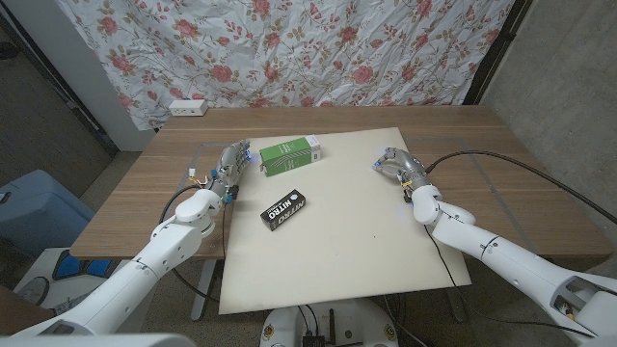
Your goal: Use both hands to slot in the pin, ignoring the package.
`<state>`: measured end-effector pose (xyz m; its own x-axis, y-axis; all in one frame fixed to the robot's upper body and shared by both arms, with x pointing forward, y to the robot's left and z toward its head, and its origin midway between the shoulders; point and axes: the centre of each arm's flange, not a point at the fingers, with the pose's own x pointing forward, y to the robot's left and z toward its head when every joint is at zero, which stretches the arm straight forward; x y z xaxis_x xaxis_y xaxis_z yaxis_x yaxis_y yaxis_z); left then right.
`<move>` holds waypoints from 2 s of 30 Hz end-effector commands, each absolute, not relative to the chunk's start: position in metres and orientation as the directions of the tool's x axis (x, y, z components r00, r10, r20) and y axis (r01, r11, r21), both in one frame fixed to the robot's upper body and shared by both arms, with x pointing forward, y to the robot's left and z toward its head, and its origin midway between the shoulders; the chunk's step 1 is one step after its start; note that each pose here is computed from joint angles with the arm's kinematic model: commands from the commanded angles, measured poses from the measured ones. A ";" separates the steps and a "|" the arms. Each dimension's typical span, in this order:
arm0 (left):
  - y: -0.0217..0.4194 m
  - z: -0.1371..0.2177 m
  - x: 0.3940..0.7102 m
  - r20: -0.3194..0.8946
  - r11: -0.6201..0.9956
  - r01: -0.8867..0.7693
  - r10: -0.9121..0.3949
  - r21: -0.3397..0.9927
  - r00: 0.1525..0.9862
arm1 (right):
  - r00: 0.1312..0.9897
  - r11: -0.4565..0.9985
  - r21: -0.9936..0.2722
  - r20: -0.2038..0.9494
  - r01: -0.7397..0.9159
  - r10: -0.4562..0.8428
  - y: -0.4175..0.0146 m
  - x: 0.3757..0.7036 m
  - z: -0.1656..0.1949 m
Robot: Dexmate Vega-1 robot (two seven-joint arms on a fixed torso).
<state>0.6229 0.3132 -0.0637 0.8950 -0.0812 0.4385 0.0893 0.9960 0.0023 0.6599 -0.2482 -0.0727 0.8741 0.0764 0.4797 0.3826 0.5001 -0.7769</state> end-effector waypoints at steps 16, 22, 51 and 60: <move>0.316 -0.066 0.621 0.429 0.996 0.092 -0.083 0.000 0.899 | 0.867 0.488 -0.795 0.478 0.361 0.138 -0.245 0.656 -0.067; 0.317 -0.066 0.621 0.433 0.995 0.096 -0.087 0.001 0.897 | 0.867 0.484 -0.800 0.475 0.354 0.151 -0.245 0.655 -0.066; 0.318 -0.070 0.620 0.431 0.994 0.107 -0.097 0.001 0.897 | 0.868 0.472 -0.821 0.454 0.321 0.199 -0.250 0.647 -0.060; 0.320 -0.067 0.618 0.438 0.994 0.109 -0.102 0.010 0.893 | 0.867 0.474 -0.827 0.446 0.304 0.222 -0.252 0.645 -0.056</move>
